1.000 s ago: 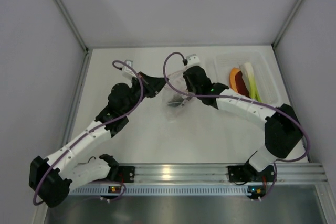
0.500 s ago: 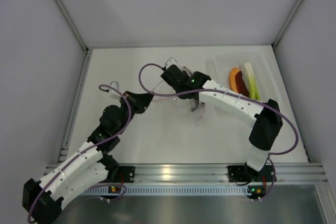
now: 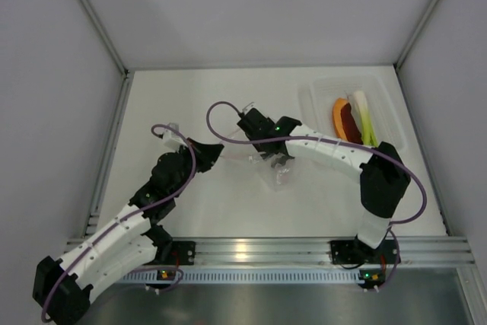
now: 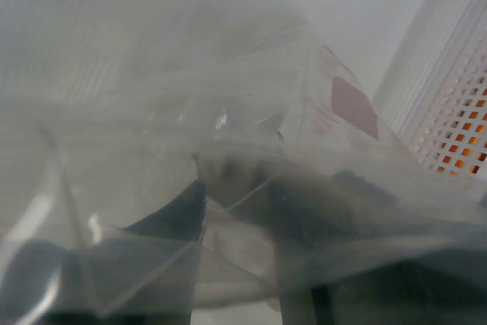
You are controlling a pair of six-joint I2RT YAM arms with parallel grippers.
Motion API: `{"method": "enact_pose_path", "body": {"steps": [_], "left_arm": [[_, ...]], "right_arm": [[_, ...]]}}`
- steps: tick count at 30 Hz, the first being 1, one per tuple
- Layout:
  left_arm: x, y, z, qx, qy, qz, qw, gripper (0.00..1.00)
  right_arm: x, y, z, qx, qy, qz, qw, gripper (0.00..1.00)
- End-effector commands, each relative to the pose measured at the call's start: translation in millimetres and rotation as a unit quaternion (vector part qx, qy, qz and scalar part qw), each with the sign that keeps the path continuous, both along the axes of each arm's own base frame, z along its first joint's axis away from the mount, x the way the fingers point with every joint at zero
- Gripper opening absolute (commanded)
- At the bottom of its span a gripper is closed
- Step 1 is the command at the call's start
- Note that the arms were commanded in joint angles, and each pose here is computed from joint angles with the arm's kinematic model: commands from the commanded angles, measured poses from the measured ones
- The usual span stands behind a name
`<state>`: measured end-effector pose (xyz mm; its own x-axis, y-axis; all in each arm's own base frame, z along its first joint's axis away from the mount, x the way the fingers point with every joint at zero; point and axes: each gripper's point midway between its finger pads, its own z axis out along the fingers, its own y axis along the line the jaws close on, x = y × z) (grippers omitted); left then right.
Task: Open the zip-top bag and remove the fake food
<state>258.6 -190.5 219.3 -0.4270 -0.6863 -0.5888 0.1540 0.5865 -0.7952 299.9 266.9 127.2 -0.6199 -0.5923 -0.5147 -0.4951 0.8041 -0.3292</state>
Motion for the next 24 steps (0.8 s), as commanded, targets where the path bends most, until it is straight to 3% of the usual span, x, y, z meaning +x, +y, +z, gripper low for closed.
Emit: {"method": "enact_pose_path", "body": {"steps": [1, 8, 16, 21, 24], "left_arm": [[2.3, 7.8, -8.1, 0.013, 0.003, 0.015, 1.000, 0.00], [1.5, 4.1, -18.2, 0.026, 0.012, 0.015, 0.999, 0.00], [-0.8, -12.2, -10.3, 0.025, 0.005, 0.018, 1.000, 0.00], [-16.5, -32.8, 1.1, 0.032, -0.014, 0.027, 0.999, 0.00], [-26.0, -51.9, 0.1, 0.038, -0.016, 0.009, 0.999, 0.00]], "right_arm": [[18.7, 18.0, 26.7, 0.092, -0.032, -0.059, 0.994, 0.41], [16.7, 2.4, 31.5, 0.068, -0.039, -0.090, 0.993, 0.48], [20.5, -41.9, 59.7, 0.050, -0.120, -0.175, 0.976, 0.56], [20.7, -71.8, 49.1, 0.017, -0.142, -0.222, 0.965, 0.60], [28.1, -77.5, 29.7, 0.050, -0.120, -0.232, 0.964, 0.60]]}}
